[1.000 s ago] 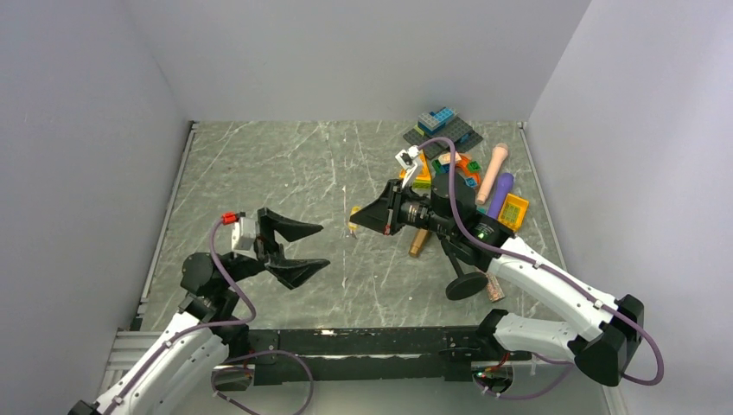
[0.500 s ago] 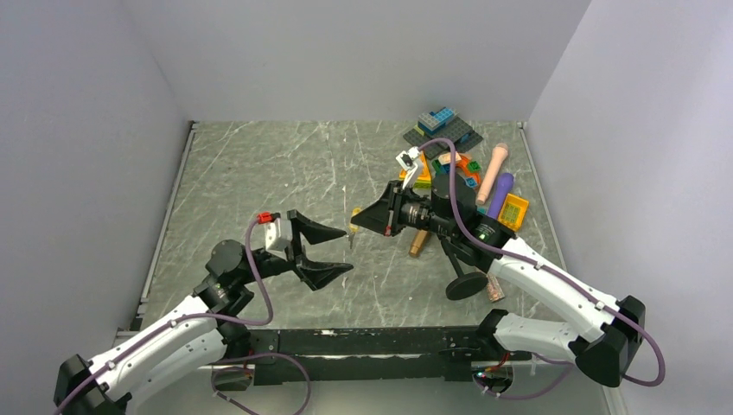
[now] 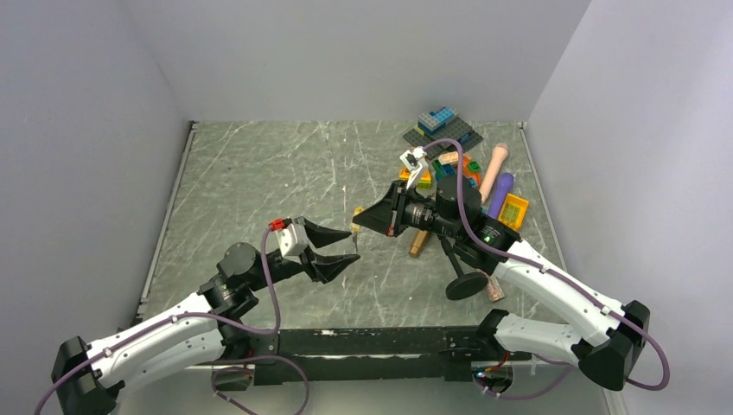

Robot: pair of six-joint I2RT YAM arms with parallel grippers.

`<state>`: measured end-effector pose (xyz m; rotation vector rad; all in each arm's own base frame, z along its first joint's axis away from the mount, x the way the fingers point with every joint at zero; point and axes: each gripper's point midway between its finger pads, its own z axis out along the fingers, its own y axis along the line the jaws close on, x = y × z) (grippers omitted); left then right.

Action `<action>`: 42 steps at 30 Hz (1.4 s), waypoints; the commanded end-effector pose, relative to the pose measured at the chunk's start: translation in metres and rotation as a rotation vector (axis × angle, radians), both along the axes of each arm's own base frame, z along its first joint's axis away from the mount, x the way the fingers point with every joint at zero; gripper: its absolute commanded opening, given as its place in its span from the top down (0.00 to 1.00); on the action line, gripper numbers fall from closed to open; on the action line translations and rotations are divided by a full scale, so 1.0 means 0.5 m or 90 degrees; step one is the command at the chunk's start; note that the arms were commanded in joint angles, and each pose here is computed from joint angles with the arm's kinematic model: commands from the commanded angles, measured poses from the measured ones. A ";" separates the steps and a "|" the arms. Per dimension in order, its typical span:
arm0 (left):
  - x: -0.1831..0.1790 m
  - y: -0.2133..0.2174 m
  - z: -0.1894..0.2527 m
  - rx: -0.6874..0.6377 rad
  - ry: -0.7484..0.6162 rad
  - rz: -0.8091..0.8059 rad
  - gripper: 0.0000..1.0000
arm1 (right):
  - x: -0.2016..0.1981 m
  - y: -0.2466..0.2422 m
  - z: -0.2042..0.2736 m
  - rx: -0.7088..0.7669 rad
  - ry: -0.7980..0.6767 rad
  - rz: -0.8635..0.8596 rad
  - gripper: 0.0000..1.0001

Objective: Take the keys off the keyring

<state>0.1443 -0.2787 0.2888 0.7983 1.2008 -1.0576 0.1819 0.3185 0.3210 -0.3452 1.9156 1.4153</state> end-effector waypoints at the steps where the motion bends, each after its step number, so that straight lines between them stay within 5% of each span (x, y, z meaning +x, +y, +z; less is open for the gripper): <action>1: 0.018 0.009 0.052 -0.035 -0.041 0.050 0.43 | -0.012 -0.003 0.065 0.044 -0.027 0.004 1.00; 29: 0.031 0.004 0.061 -0.055 -0.045 0.103 0.70 | -0.021 0.007 0.059 0.053 -0.014 0.012 1.00; 42: 0.031 0.009 0.068 -0.055 -0.044 0.111 1.00 | -0.021 0.007 0.052 0.047 -0.011 0.008 1.00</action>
